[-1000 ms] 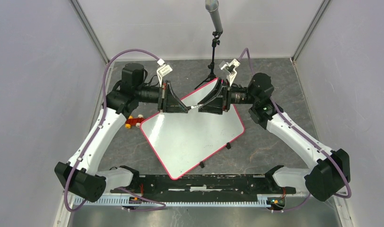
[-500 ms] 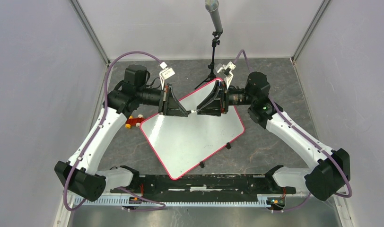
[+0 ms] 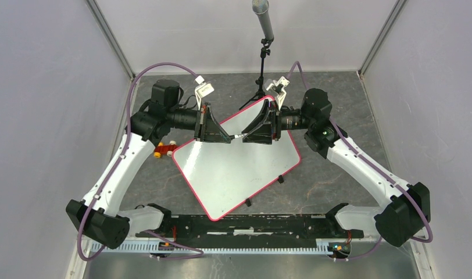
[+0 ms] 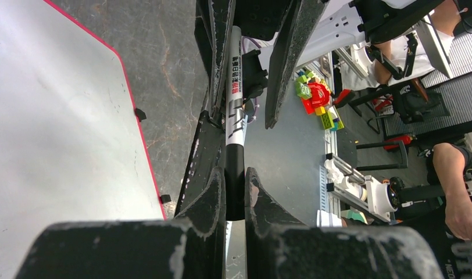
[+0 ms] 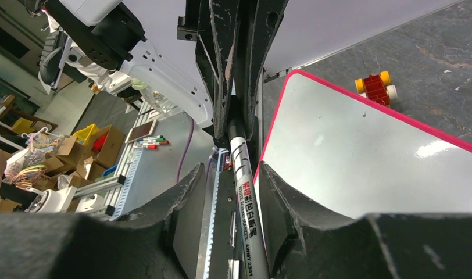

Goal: Write a sentence on the whiteboard
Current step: Open the pen cap of the whiteboard marker.

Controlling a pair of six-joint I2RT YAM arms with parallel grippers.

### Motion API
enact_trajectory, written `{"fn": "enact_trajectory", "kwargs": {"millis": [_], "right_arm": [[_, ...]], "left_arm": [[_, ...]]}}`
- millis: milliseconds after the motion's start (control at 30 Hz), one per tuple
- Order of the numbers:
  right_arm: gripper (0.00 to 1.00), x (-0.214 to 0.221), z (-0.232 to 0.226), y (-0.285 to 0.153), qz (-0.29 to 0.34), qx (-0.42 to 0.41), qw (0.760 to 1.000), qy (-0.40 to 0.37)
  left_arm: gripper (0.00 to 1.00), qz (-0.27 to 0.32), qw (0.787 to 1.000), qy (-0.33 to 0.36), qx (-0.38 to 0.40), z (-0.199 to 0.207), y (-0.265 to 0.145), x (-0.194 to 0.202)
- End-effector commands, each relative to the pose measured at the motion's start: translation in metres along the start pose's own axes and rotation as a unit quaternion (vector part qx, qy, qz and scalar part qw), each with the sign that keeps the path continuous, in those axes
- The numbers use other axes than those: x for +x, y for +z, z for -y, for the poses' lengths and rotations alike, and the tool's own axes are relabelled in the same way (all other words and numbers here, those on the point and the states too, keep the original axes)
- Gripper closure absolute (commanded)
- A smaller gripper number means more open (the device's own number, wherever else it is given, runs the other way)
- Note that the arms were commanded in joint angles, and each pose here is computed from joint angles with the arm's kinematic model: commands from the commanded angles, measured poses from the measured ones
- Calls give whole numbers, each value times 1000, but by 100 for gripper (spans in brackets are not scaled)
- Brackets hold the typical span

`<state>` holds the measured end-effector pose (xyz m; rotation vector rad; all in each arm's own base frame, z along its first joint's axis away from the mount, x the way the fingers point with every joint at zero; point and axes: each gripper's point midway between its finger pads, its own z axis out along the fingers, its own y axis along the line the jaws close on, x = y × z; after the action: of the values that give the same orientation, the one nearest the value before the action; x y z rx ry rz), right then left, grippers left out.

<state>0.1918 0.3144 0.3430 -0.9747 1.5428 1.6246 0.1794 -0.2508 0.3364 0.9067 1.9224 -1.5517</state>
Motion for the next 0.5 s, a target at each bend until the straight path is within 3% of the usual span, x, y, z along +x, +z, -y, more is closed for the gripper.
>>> {"fn": "enact_trajectory", "kwargs": {"millis": [0, 467], "right_arm": [[57, -5, -9, 0, 3, -17, 1000, -19], [70, -11, -8, 3, 10, -9, 1000, -19]], "left_arm": [[98, 19, 999, 47, 2, 12, -4, -11], [98, 12, 999, 31, 5, 4, 3, -10]]}}
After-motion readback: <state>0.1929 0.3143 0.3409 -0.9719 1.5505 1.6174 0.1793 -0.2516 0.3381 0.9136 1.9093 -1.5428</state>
